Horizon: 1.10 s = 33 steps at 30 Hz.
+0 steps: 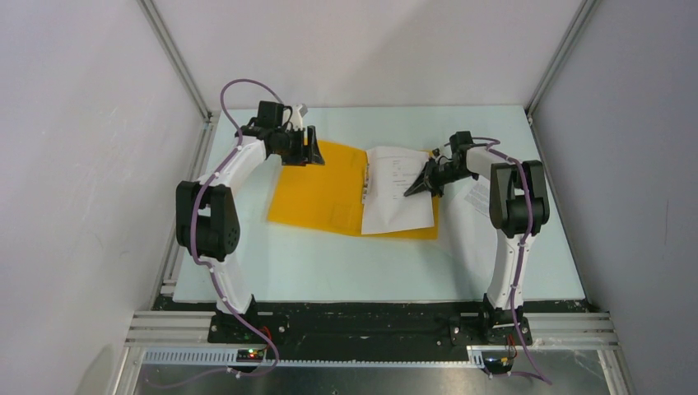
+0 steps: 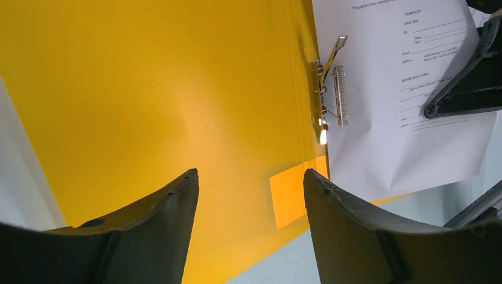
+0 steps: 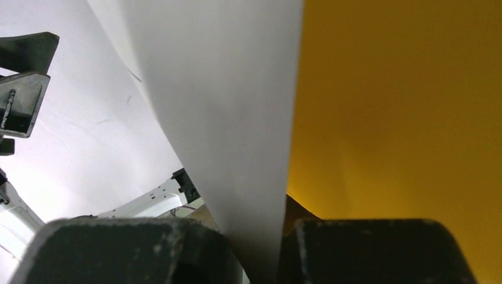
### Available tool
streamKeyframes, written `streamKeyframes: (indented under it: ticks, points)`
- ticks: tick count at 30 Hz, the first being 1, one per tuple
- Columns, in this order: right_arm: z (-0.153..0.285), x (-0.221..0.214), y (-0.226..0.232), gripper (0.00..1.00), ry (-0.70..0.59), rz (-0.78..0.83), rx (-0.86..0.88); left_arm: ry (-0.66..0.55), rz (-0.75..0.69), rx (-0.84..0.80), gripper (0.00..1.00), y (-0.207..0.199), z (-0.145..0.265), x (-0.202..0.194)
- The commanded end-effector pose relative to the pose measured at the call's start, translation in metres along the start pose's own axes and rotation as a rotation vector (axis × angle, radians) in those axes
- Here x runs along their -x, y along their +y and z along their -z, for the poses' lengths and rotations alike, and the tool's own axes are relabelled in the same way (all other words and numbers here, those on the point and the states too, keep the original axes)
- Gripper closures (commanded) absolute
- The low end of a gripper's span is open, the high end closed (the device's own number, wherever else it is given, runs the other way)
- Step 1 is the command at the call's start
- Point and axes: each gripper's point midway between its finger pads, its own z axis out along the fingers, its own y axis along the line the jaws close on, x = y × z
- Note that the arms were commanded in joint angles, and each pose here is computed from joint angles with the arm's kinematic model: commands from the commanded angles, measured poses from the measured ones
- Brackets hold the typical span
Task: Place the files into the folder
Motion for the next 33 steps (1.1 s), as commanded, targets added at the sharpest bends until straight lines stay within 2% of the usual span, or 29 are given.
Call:
streamKeyframes:
  ticks: [1, 12, 23, 26, 28, 30, 31, 32, 33]
  points:
    - [0.008, -0.002, 0.006, 0.83, -0.018, 0.045, -0.022, -0.027, 0.001, -0.023, 0.3, -0.005, 0.006, 0.008]
    - [0.025, -0.005, 0.002, 0.82, -0.079, 0.016, -0.123, -0.028, 0.009, -0.027, 0.3, -0.005, 0.003, 0.011]
    - [0.01, -0.001, 0.006, 0.81, -0.06, 0.031, -0.096, -0.024, 0.008, -0.026, 0.29, -0.006, 0.003, 0.009]
    - [0.008, 0.001, 0.006, 0.79, -0.06, 0.031, -0.103, -0.021, 0.007, -0.022, 0.29, -0.005, 0.004, 0.006]
    - [0.01, 0.0, 0.005, 0.71, -0.065, 0.03, -0.119, -0.023, 0.005, -0.024, 0.29, -0.007, 0.006, 0.006]
    - [0.016, 0.001, 0.005, 0.58, -0.078, 0.042, -0.145, -0.024, 0.004, -0.023, 0.29, -0.007, 0.007, 0.005]
    - [0.022, -0.001, 0.004, 0.43, -0.089, 0.053, -0.175, -0.025, 0.005, -0.023, 0.29, -0.007, 0.007, 0.005]
    - [0.029, 0.002, 0.005, 0.32, -0.109, 0.064, -0.194, -0.029, 0.004, -0.024, 0.3, -0.008, 0.008, 0.006]
    - [0.038, 0.002, 0.004, 0.14, -0.133, 0.085, -0.229, -0.032, 0.005, -0.023, 0.29, -0.008, 0.009, 0.008]
